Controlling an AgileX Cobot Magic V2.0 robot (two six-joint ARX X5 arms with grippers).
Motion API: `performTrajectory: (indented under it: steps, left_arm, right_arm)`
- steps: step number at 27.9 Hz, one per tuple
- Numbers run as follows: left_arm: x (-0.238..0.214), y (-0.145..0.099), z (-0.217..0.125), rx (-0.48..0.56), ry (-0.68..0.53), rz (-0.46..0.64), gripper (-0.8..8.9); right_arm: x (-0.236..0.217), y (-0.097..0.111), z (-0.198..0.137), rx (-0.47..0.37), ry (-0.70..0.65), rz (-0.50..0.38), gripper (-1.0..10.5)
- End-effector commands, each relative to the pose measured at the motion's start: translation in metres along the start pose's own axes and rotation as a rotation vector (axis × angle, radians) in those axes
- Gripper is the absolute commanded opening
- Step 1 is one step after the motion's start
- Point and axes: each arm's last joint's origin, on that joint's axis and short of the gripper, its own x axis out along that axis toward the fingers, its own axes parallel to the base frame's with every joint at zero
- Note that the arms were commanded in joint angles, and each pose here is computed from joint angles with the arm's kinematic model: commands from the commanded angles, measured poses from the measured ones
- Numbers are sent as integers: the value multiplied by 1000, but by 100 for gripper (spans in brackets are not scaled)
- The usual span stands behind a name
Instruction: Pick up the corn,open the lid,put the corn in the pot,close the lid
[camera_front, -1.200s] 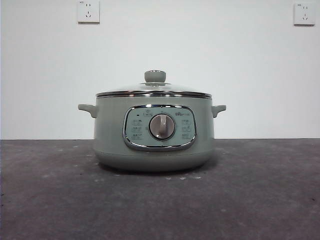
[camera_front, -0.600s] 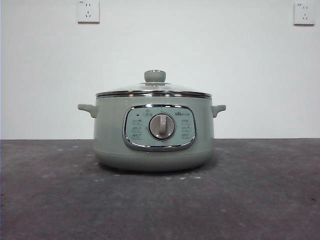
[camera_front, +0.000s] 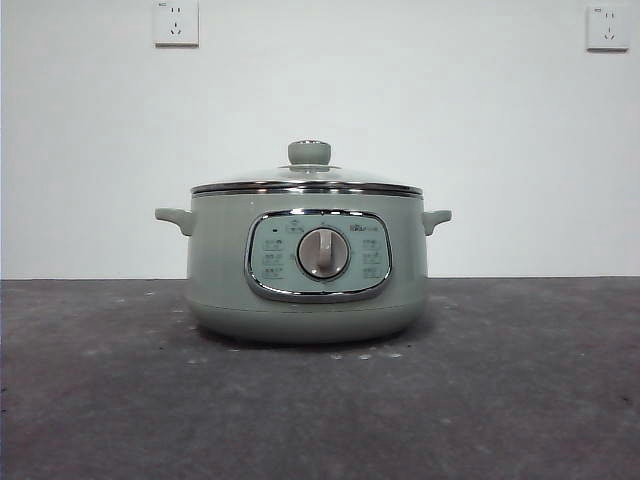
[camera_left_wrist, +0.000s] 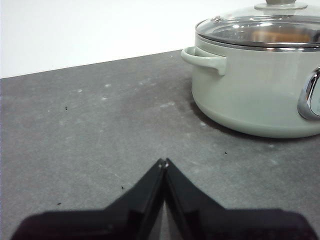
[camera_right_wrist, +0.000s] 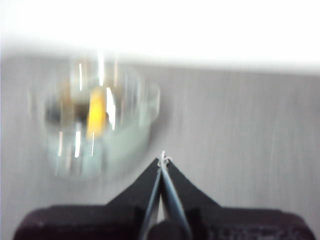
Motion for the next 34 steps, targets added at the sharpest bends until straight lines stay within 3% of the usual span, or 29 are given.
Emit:
performTrajectory:
  steps: [1, 6, 17, 27, 34]
  left_arm:
    - [1, 0, -3, -8, 5, 5, 0]
    - [1, 0, -3, -8, 5, 5, -1]
    - [1, 0, -3, -8, 5, 5, -1]
    - [1, 0, -3, -8, 6, 5, -1]
    - [1, 0, -3, -8, 6, 5, -1]
  right_arm:
    - [16, -5, -20, -1, -152, -80, 1]
    - [60, -19, -87, 13, -283, -220, 1]
    - [102, -27, -182, 33, -190, -249, 1]
    - [111, -29, -207, 37, -85, -249, 1]
    - [111, -29, -207, 51, -89, -249, 1]
